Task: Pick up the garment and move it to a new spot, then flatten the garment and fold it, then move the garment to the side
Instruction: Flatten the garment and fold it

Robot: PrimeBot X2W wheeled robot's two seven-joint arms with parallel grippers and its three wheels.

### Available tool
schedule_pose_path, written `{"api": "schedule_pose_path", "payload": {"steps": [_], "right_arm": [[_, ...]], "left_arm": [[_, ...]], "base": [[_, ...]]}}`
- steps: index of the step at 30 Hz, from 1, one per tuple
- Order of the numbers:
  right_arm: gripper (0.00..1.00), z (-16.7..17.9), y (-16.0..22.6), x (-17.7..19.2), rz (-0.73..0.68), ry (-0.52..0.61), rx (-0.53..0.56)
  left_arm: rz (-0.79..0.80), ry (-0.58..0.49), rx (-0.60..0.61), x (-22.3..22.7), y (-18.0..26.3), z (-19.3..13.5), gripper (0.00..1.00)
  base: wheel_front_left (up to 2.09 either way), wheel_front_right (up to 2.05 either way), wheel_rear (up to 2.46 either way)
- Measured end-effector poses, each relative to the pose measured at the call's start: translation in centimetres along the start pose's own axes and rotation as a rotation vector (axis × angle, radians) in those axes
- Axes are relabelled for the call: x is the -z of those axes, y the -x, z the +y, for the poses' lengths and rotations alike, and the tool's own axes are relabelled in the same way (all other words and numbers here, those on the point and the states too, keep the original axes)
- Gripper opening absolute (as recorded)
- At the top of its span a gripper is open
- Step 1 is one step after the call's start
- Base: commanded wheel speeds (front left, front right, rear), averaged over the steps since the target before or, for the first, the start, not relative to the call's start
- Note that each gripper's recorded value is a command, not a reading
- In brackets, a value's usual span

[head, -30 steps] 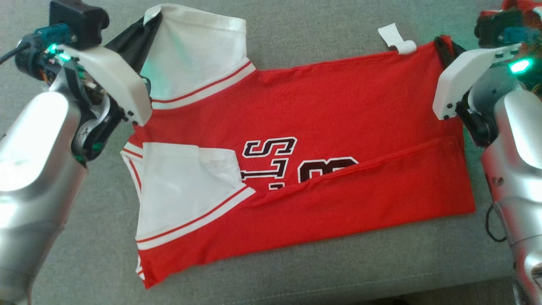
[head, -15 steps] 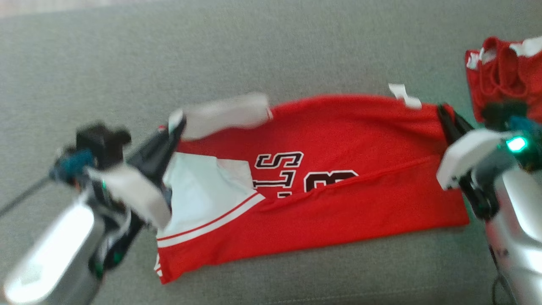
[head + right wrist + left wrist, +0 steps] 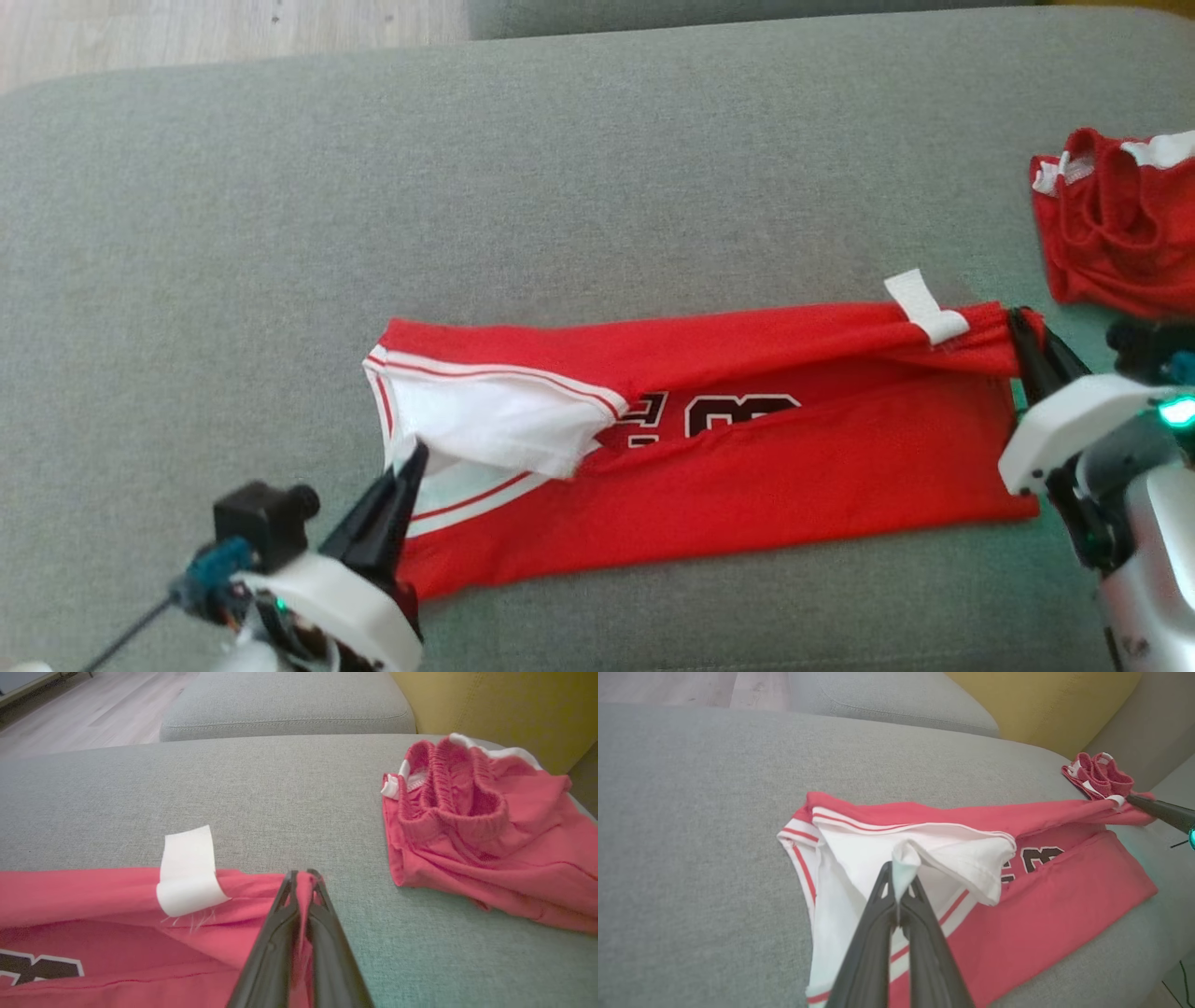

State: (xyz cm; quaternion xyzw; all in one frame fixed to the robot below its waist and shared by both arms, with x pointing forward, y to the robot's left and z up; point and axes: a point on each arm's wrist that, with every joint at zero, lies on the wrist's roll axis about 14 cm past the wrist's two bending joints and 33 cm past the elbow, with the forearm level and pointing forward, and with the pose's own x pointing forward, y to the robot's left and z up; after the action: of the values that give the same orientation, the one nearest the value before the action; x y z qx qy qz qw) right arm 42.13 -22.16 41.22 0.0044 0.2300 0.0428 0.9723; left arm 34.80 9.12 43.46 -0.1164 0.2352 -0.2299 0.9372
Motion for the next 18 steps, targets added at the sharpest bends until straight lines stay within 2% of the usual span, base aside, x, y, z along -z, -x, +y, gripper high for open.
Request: {"api": "schedule_pose_path", "payload": {"steps": [1,2,3,4,5,6,7,8,18], "right_arm": [[0.36,-0.2,0.2,0.0,-0.006,-0.003,0.007],[0.65,-0.3,0.3,0.0,-0.015,-0.001,0.015],[0.65,-0.5,0.5,0.1,-0.015,0.005,0.02],[0.95,-0.5,0.6,0.2,-0.018,0.007,0.024],[1.0,-0.5,0.8,0.3,-0.023,-0.001,0.029],[1.0,-0.6,1.0,0.4,-0.028,-0.008,0.034],[1.0,-0.6,1.3,0.6,-0.03,-0.01,0.036],[1.0,-0.6,1.6,0.9,-0.029,-0.013,0.041],[1.0,-2.9,5.1,1.8,-0.066,-0.089,0.149]], "left_arm": [[0.0,0.01,-0.004,0.4,0.1,-0.1,0.0],[0.002,0.022,-0.008,0.8,0.2,-0.2,0.0],[0.005,0.032,-0.015,1.2,0.3,-0.3,0.0],[0.012,0.037,-0.015,1.7,0.4,-0.5,0.0],[0.025,0.042,-0.018,2.3,0.6,-0.5,0.0],[0.034,0.044,-0.021,2.8,0.8,-0.6,0.0],[0.034,0.047,-0.031,3.1,1.1,-0.4,0.33],[0.033,0.05,-0.045,3.4,1.3,-0.2,1.0],[-0.111,0.091,-0.186,2.5,3.8,1.4,1.0]], "base": [[0.0,0.0,0.0],[0.0,0.0,0.0],[0.0,0.0,0.0],[0.0,0.0,0.0],[0.0,0.0,0.0],[0.0,0.0,0.0],[0.0,0.0,0.0],[0.0,0.0,0.0],[0.0,0.0,0.0]]}}
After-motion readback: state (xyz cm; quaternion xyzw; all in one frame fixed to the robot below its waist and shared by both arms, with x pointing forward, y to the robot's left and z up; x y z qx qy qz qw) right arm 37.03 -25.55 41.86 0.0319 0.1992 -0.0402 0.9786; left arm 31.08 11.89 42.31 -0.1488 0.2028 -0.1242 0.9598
